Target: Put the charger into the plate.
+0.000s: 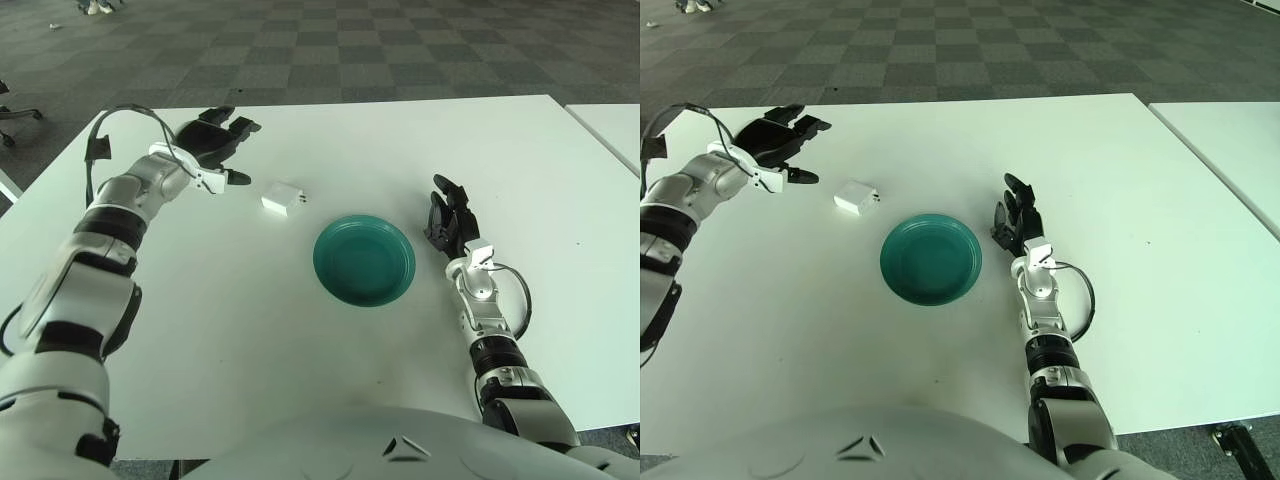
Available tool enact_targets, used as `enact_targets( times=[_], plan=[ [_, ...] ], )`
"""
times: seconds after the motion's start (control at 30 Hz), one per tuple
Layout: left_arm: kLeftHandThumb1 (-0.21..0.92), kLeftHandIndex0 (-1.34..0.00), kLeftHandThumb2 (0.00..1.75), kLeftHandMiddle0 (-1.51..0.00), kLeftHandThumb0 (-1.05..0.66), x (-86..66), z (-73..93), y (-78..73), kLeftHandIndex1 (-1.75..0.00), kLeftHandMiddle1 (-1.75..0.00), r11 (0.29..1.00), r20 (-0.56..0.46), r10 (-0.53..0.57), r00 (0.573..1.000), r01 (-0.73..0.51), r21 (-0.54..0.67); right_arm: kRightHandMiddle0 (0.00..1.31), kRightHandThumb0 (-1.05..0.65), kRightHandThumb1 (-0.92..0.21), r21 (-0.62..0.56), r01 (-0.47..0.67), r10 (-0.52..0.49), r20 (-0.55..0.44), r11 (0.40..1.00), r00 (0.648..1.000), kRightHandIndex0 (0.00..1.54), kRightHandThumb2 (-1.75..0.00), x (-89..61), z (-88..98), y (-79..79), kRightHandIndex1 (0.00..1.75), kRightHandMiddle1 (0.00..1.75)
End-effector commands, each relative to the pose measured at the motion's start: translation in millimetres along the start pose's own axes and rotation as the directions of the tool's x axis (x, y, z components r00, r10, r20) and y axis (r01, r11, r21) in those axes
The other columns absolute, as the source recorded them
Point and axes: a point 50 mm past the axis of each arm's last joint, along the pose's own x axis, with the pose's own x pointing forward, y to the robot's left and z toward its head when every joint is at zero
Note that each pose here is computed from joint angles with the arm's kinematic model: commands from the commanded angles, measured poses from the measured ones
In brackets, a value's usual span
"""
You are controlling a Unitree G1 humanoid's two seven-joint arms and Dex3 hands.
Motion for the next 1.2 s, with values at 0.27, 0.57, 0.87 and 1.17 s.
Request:
enact_targets(
  times=[0.27, 0.57, 0.87, 1.17],
  plan=[
    [0.92, -0.02, 0.27, -0.14, -0.99, 4.6, -4.6, 4.7, -1.06, -0.02, 0.987, 0.014, -0.148, 0.989, 0.149, -0.067, 0.0, -0.78, -0.92, 0.004, 0.029, -0.027, -0.309, 1.0, 0.951, 0.15, -0.82, -44.2, -62.2, 2.9, 0.0, 0.54],
    [0.9, -0.05, 0.22, -0.13, -0.91, 9.4, -0.9, 4.6, -1.16, 0.0, 0.983, 0.022, -0.178, 0.984, 0.179, -0.045, 0.0, -0.75, -0.92, -0.009, 0.042, -0.042, -0.318, 0.999, 0.947, 0.16, -0.84, -45.9, -64.1, 4.2, 0.0, 0.58],
    [0.88, -0.06, 0.23, -0.11, -0.91, 15.1, 5.8, -2.3, -1.26, 0.0, 0.98, 0.026, -0.192, 0.981, 0.193, -0.038, 0.0, -0.77, -0.92, -0.025, 0.032, -0.038, -0.325, 0.999, 0.945, 0.14, -0.87, -45.2, -65.2, 4.0, 0.0, 0.54],
    [0.87, -0.05, 0.24, -0.09, -0.92, 20.9, 11.3, -3.3, -1.29, 0.0, 0.978, 0.027, -0.207, 0.978, 0.208, -0.027, 0.0, -0.77, -0.92, -0.02, 0.041, -0.045, -0.331, 0.999, 0.943, 0.14, -0.87, -44.2, -66.2, 6.7, 0.0, 0.53]
  ],
)
